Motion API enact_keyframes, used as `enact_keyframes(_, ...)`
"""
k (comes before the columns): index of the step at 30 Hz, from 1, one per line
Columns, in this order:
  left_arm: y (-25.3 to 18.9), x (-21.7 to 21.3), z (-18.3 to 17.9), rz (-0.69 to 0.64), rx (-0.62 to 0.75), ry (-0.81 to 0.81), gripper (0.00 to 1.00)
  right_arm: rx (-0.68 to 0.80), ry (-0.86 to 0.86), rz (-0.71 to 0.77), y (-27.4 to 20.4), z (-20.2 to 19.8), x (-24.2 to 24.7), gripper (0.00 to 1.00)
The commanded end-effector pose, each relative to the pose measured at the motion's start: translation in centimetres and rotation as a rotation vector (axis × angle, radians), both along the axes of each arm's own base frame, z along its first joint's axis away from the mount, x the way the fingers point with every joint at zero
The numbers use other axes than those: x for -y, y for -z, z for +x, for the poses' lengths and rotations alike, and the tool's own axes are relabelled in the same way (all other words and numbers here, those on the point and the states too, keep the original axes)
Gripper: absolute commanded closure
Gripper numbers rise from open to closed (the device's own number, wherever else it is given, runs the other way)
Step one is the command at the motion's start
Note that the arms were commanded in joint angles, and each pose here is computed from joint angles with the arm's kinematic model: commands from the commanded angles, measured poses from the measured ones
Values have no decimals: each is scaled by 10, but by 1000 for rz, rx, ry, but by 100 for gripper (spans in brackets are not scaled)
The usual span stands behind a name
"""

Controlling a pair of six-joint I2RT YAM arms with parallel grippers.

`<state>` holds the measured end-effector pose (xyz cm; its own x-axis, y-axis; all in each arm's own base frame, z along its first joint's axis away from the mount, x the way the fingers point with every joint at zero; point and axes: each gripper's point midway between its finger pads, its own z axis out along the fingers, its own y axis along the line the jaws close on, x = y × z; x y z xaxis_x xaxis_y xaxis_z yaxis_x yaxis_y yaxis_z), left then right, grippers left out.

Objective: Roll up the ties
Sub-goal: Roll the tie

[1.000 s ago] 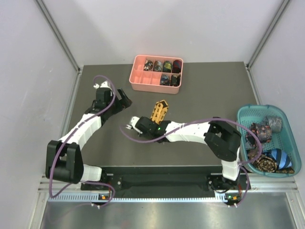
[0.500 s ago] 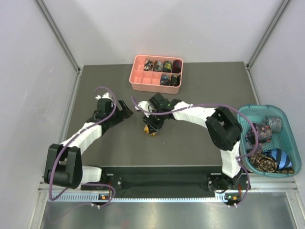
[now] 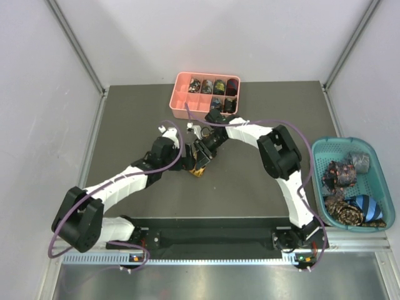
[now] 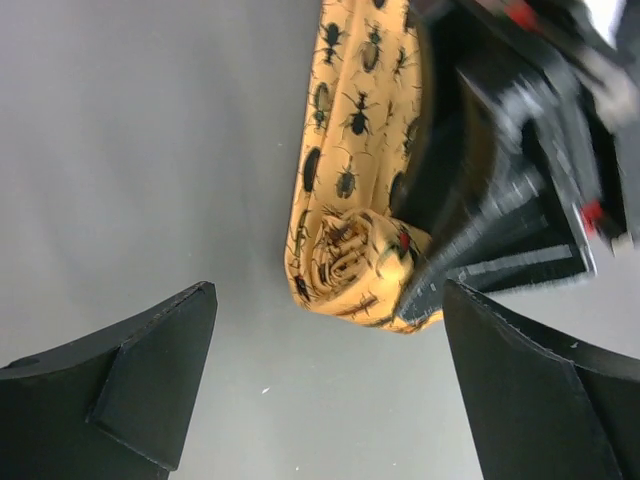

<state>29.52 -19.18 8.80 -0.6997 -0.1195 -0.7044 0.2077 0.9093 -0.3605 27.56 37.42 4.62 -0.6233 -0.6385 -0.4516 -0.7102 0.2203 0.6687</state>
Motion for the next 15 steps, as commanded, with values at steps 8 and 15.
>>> enact_keyframes(8, -11, 18, 13, 123, 139, 140, 1, -54, 8, -97, 44, 17, 15, 96)
enact_keyframes(15, 2, 44, 6, 137, 139, 278, 1, -51, 19, -119, 54, 33, 15, 96)
